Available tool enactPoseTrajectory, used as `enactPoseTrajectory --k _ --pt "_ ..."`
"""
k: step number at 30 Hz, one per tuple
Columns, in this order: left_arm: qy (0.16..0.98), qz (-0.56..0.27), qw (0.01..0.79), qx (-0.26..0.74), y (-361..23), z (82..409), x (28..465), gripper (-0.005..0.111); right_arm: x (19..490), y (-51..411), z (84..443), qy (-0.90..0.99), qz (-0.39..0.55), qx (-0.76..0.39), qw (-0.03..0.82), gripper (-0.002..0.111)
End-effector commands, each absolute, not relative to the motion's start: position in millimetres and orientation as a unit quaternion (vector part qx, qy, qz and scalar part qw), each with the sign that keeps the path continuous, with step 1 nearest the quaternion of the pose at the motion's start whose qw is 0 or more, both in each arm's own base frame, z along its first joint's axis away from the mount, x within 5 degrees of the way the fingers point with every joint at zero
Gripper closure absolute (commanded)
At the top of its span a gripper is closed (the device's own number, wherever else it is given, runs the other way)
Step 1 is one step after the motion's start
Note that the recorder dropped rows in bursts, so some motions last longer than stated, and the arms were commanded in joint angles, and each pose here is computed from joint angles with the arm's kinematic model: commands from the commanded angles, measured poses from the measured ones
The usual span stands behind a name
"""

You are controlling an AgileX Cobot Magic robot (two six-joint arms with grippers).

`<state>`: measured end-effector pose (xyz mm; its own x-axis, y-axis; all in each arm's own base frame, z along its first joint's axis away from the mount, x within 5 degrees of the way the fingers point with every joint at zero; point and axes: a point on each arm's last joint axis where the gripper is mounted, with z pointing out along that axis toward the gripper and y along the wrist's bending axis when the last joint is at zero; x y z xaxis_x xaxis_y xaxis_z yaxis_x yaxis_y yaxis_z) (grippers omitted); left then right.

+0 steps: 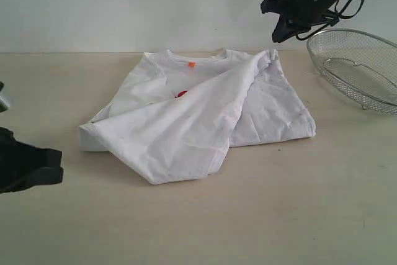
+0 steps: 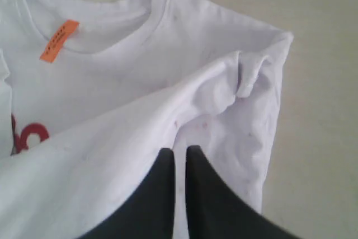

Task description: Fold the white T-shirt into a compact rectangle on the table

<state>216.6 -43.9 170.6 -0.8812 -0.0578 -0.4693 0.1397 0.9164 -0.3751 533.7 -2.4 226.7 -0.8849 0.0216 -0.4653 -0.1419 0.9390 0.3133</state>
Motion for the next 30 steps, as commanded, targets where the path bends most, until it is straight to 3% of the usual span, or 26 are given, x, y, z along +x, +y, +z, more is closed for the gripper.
enactPoseTrajectory --k 1,6,9,12,16,18,30 --pt "0.945 -0.234 0.223 0.038 -51 152 225 0.102 529 -3 235 0.956 0.164 -0.065 0.233 0.109" --pt "0.901 -0.315 0.282 0.102 -73 138 241 0.102 529 -3 235 0.955 0.166 -0.07 0.234 0.109" --pt "0.901 -0.326 0.269 0.099 -76 130 250 0.101 529 -3 235 0.955 0.166 -0.071 0.234 0.109" --pt "0.896 -0.348 0.258 0.101 -79 124 256 0.085 529 -3 235 0.955 0.164 -0.078 0.236 0.109" --pt "0.901 -0.361 0.234 0.053 -80 117 267 0.048 529 -3 235 0.955 0.163 -0.081 0.236 0.109" --pt "0.902 -0.365 0.226 0.037 -81 114 271 0.039 529 -2 235 0.954 0.164 -0.081 0.236 0.109" --pt "0.9 -0.375 0.218 0.037 -85 95 302 0.042 529 2 237 0.947 0.188 -0.091 0.243 0.109"
